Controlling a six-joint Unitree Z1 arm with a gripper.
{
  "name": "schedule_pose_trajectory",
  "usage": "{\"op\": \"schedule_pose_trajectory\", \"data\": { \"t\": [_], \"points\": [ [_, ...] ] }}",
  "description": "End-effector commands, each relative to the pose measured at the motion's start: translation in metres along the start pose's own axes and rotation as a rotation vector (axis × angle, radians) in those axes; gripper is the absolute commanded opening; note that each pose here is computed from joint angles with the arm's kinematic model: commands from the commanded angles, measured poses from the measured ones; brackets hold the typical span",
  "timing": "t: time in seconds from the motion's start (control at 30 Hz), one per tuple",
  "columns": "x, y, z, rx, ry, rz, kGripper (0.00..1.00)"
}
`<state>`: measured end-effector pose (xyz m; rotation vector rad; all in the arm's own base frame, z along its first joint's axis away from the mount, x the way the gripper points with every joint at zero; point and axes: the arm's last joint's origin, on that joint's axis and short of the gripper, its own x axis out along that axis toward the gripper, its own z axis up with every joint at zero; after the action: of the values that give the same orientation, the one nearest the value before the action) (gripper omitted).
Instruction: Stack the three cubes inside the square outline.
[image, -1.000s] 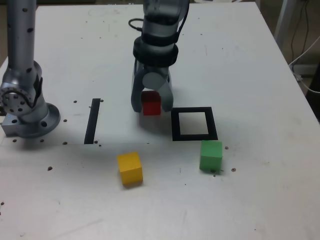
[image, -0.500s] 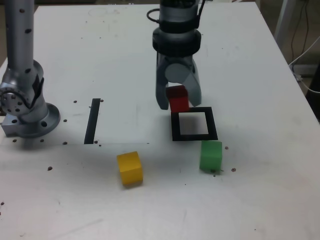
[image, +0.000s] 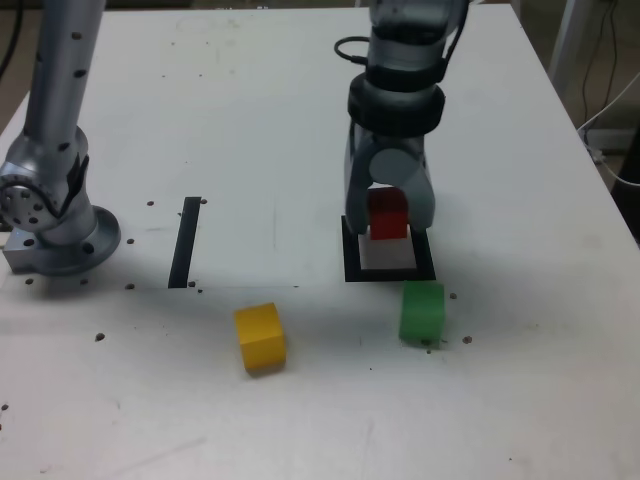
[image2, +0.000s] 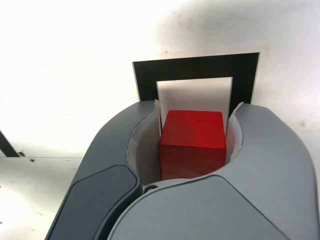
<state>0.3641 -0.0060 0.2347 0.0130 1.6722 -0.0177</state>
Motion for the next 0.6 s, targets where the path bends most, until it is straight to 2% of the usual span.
{"op": "schedule_pose_trajectory", "data": {
  "t": [0.0,0.57],
  "points": [
    [0.002,-0.001,0.002,-0.003,0.014,0.004,0.12],
    [0.021,-0.001,0.006,-0.014,0.066,0.000,0.14]
  ]
}}
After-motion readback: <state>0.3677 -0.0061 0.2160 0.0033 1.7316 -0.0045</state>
